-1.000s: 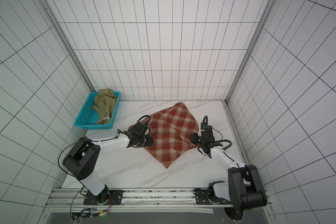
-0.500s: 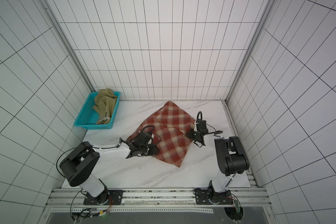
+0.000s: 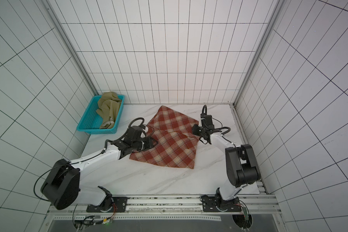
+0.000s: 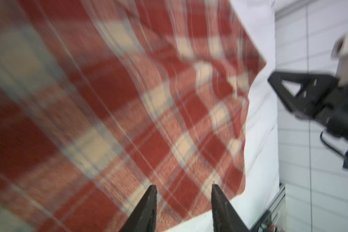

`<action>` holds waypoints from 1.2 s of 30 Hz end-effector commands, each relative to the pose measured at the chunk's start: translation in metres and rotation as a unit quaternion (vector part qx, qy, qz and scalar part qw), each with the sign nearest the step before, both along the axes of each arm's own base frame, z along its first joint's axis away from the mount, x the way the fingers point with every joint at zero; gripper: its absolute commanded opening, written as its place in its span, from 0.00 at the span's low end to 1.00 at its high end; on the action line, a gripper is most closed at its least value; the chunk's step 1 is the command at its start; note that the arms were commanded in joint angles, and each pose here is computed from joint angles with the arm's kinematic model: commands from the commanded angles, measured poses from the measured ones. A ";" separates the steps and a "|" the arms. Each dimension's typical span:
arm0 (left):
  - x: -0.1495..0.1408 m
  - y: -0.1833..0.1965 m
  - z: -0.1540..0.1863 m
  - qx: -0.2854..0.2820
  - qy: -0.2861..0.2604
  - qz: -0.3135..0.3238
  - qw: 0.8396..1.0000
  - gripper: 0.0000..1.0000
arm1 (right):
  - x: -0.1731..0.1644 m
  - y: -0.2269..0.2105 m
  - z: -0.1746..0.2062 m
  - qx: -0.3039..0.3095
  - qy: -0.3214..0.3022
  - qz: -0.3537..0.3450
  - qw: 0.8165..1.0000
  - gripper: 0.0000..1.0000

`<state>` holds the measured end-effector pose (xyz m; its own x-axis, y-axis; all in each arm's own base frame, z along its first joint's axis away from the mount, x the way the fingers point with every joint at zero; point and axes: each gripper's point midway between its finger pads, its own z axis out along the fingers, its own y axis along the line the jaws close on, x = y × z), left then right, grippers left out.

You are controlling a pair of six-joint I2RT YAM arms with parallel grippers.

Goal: Fold and stack skirts
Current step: Rotate the skirt at the center of the table, then smooth out the skirt at the center of the table.

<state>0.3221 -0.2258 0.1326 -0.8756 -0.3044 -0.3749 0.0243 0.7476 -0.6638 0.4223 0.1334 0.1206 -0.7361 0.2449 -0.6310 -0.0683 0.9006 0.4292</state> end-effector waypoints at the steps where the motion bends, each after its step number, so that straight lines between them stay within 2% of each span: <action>1: 0.037 0.029 0.022 -0.013 -0.027 0.034 0.999 0.45 | -0.008 0.017 0.018 -0.001 -0.018 0.032 0.999 0.32; 6: 0.090 0.059 0.028 -0.002 -0.047 0.077 0.996 0.48 | -0.022 0.028 -0.001 0.020 -0.003 0.050 0.999 0.32; 13: 0.142 0.046 0.008 -0.003 -0.041 0.059 0.997 0.49 | -0.037 0.024 -0.046 0.011 0.041 0.049 0.998 0.31; 20: 0.153 0.000 -0.011 -0.025 -0.048 -0.003 0.999 0.49 | -0.047 0.015 -0.084 -0.014 0.086 0.036 0.996 0.27; 26: 0.149 -0.054 -0.022 -0.035 -0.060 -0.057 0.996 0.49 | -0.049 0.015 -0.091 -0.013 0.098 0.036 0.994 0.26; 30: 0.166 -0.062 -0.041 -0.044 -0.044 -0.036 0.997 0.48 | -0.049 0.016 -0.092 -0.013 0.101 0.038 0.994 0.21; 32: 0.178 -0.057 -0.050 -0.051 -0.040 -0.006 0.998 0.47 | -0.050 0.017 -0.094 -0.010 0.105 0.041 0.994 0.18; 36: 0.200 -0.056 -0.060 -0.067 -0.047 0.025 0.996 0.46 | -0.051 0.016 -0.095 -0.015 0.110 0.044 0.993 0.16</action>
